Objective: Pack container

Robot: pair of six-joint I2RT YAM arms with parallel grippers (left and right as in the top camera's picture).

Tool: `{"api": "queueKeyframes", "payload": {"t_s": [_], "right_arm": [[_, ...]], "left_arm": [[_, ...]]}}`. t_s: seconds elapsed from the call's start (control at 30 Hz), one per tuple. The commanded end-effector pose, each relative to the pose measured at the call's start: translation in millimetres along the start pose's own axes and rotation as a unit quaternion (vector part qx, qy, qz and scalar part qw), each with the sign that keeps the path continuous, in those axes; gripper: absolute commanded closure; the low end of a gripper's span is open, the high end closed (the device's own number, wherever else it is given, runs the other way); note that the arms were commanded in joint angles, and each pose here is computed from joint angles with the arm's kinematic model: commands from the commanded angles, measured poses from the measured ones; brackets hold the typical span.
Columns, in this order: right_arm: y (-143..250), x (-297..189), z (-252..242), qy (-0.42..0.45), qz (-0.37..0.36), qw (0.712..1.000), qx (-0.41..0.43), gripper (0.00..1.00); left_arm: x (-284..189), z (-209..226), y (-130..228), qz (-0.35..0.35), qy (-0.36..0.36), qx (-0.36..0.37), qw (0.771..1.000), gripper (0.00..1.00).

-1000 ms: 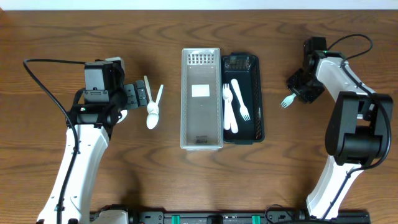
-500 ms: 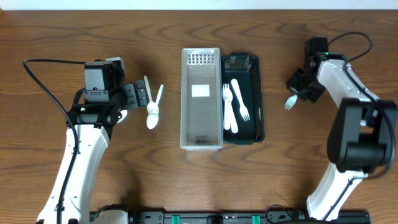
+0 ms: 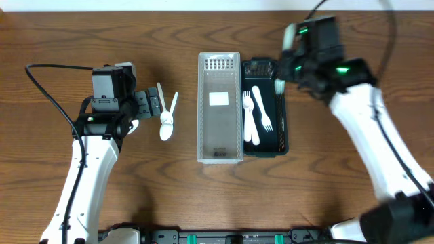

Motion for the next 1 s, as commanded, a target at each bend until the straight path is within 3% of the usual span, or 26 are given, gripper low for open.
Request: {"api": "queueKeyframes", "payload": {"t_s": [0.0,0.1,0.17,0.23,0.37,0.57,0.7,0.97], "right_arm": [[38.9,55.6,3.3,0.02,0.098,0.995,-0.031,0.99],[58.3,81.8,11.1,0.028,0.137,0.989,-0.054,0.95],[61.7,89.0,16.9,0.022,0.137,0.988,-0.074,0.75],[58.4,90.0,20.9,0.014,0.124,0.989,-0.077,0.46],[34.9,69.8,20.1,0.002,0.083,0.994,-0.065,0.26],[-13.6,21.1,-39.5,0.028,0.004,0.999,0.019,0.14],[-31.6,0.4,-107.5,0.071,-0.015,0.992,0.099,0.14],[-27.8,-18.0,-180.8,0.119,0.005,0.974,0.191,0.15]], "left_arm": [[-2.3,1.3,-5.7,-0.008,-0.005,0.002,1.0,0.02],[-2.3,1.2,-5.7,-0.008,-0.004,0.001,1.0,0.02],[-2.3,1.1,-5.6,-0.008,-0.004,-0.006,1.0,0.02],[-2.3,1.2,-3.2,0.0,-0.004,-0.014,1.0,0.02],[-2.4,1.6,3.6,0.022,-0.005,-0.066,0.998,0.02],[-8.1,1.0,8.2,0.051,-0.005,-0.043,0.998,0.02],[-30.1,14.2,-8.4,0.059,-0.1,-0.026,0.993,0.02],[-48.9,3.0,-52.6,0.036,-0.059,-0.017,0.997,0.02]]}}
Point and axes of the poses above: each gripper's point midway between its finger pads, its own x axis out along the fingers, its own z axis along the line the jaws close on, y = z × x, the point moved 9 cm from there along -x, back along the fingers, and after that the axes turned 2 degrees about x, right-handed, at the moved point
